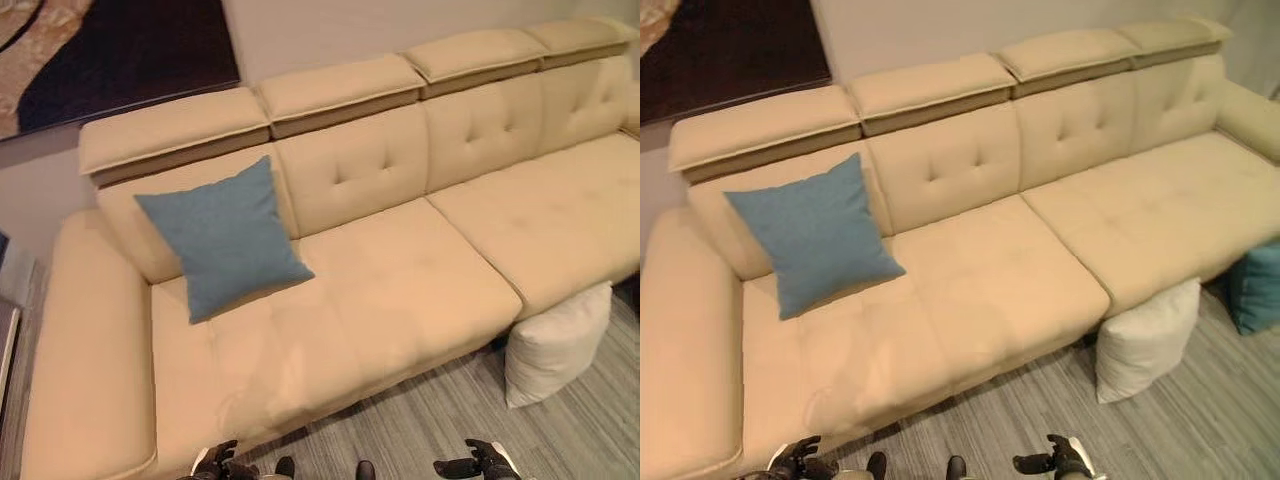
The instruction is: Pick up all the scattered cushions and arrange them neatly on the sofa.
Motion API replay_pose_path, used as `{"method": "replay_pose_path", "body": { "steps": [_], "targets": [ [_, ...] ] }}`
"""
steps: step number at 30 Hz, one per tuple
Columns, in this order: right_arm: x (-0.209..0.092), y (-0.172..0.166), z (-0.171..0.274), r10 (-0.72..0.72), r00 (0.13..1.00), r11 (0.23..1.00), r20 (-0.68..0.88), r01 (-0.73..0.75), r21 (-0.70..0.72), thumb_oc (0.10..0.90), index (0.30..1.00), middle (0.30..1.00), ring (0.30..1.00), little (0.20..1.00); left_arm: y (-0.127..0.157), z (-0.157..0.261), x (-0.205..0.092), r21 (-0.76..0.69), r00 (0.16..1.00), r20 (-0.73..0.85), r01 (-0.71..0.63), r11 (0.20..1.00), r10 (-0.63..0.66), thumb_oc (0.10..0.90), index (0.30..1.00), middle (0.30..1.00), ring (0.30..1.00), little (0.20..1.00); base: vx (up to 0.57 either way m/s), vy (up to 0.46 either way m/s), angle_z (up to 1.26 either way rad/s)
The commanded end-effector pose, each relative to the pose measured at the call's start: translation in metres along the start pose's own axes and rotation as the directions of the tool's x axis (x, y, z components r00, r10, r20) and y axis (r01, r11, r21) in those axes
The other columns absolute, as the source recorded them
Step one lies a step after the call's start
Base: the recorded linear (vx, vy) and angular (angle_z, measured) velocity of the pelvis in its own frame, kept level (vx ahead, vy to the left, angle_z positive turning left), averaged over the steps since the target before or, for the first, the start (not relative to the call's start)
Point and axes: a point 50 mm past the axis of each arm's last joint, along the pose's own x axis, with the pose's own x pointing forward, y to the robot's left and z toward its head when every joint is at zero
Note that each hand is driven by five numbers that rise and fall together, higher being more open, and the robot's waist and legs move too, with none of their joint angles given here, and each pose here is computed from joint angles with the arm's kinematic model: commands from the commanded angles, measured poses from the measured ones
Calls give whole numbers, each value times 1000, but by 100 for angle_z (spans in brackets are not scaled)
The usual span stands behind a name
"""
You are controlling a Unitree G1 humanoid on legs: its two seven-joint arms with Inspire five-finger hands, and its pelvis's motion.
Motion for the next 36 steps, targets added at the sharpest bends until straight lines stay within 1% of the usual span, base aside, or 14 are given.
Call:
{"method": "replay_pose_path", "body": {
  "steps": [1, 5, 8, 13, 15, 19, 24, 26, 30, 33, 36],
  "targets": [
    [2, -6, 8, -42, 999, 999, 21, 42, 3, 800, 900, 900, 900, 900, 8, 36, 6, -6, 993, 114, -20, 1000, 20, 800, 900, 900, 900, 900, -98, 127, -98],
    [2, -6, 11, -47, 998, 999, 32, 47, 8, 800, 900, 900, 900, 900, 5, 48, 7, 10, 989, 150, -14, 1000, 12, 800, 900, 900, 900, 900, -138, 171, -71],
    [2, 2, 21, -29, 998, 999, 58, 28, 16, 800, 900, 900, 900, 900, 8, 56, 7, 63, 984, 179, -25, 998, 13, 800, 900, 900, 900, 900, -206, 197, -78],
    [1, 8, 23, -22, 998, 1000, 63, 20, 19, 800, 900, 900, 900, 900, 16, 59, 8, 99, 983, 179, -51, 994, 33, 800, 900, 900, 900, 900, -182, 100, -105],
    [0, 9, 14, -15, 999, 1000, 44, 16, -19, 800, 900, 900, 900, 900, 20, 49, 8, 110, 989, 142, -55, 992, 39, 800, 900, 900, 900, 900, -210, 86, -90],
    [-1, 6, 4, -23, 1000, 999, 17, 24, -24, 800, 900, 900, 900, 900, 27, 33, 6, 99, 994, 96, -67, 993, 57, 800, 900, 900, 900, 900, -121, 35, -114],
    [0, 3, 8, -36, 999, 999, 26, 36, -14, 800, 900, 900, 900, 900, 31, 33, 6, 83, 993, 96, -79, 993, 71, 800, 900, 900, 900, 900, -76, -73, -90],
    [1, 1, 15, -47, 998, 999, 47, 47, -4, 800, 900, 900, 900, 900, 28, 36, 6, 71, 992, 111, -75, 995, 67, 800, 900, 900, 900, 900, 17, -177, -62],
    [1, -3, 16, -68, 996, 998, 50, 67, 16, 800, 900, 900, 900, 900, 19, 45, 7, 74, 989, 139, -59, 995, 49, 800, 900, 900, 900, 900, 51, -202, -60],
    [1, -7, 11, -94, 995, 994, 38, 92, 51, 800, 900, 900, 900, 900, 9, 53, 7, 99, 986, 164, -33, 995, 16, 800, 900, 900, 900, 900, 46, -171, 4],
    [1, -8, 10, -105, 994, 993, 32, 102, 64, 800, 900, 900, 900, 900, 4, 55, 7, 100, 985, 170, -23, 995, 6, 800, 900, 900, 900, 900, 70, -125, -8]
  ]
}}
